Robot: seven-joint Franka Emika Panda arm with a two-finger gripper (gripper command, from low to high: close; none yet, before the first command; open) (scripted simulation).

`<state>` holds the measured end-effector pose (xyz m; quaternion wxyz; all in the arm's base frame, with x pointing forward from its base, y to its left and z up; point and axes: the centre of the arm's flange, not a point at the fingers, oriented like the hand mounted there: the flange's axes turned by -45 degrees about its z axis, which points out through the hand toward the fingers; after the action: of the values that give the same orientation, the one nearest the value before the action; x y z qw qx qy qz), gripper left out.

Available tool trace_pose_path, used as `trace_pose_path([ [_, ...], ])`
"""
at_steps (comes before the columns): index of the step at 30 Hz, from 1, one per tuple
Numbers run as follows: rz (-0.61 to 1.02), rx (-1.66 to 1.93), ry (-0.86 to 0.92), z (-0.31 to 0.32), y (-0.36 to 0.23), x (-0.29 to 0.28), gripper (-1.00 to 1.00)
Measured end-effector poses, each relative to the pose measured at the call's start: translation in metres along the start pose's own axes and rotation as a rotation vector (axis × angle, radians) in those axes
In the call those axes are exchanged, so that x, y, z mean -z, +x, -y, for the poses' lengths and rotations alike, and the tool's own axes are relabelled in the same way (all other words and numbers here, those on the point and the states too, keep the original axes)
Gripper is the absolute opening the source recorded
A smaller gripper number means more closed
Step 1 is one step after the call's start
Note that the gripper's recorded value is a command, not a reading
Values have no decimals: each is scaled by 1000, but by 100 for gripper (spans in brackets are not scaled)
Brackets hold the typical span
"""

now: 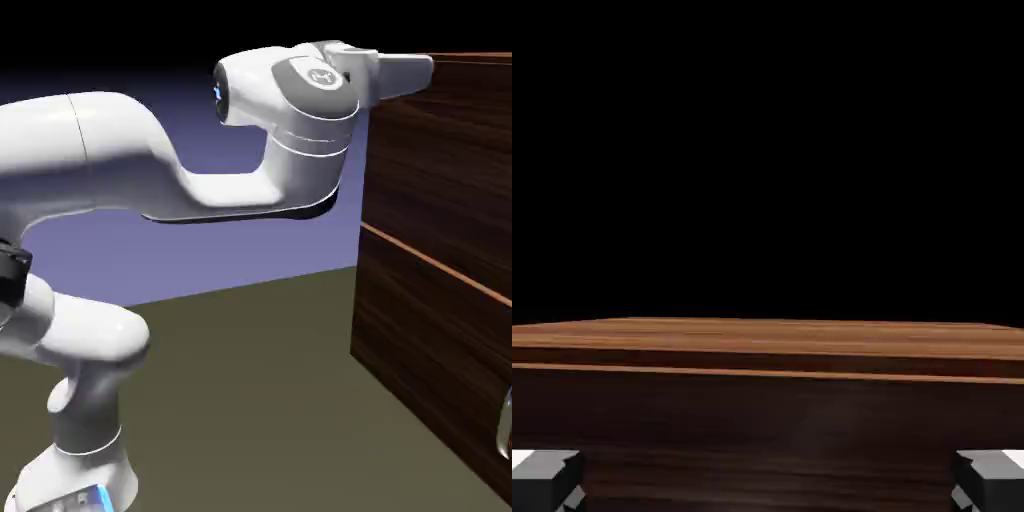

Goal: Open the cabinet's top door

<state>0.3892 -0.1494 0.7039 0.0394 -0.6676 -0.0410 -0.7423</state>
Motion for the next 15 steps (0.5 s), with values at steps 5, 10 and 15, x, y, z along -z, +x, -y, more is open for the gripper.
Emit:
trace_pose_path([
  [5, -11, -7, -14, -39, -24, -9, 0],
  [10, 2, -11, -32, -79, -58, -22, 0],
  [15, 37, -11, -52, -117, -103, -36, 0],
])
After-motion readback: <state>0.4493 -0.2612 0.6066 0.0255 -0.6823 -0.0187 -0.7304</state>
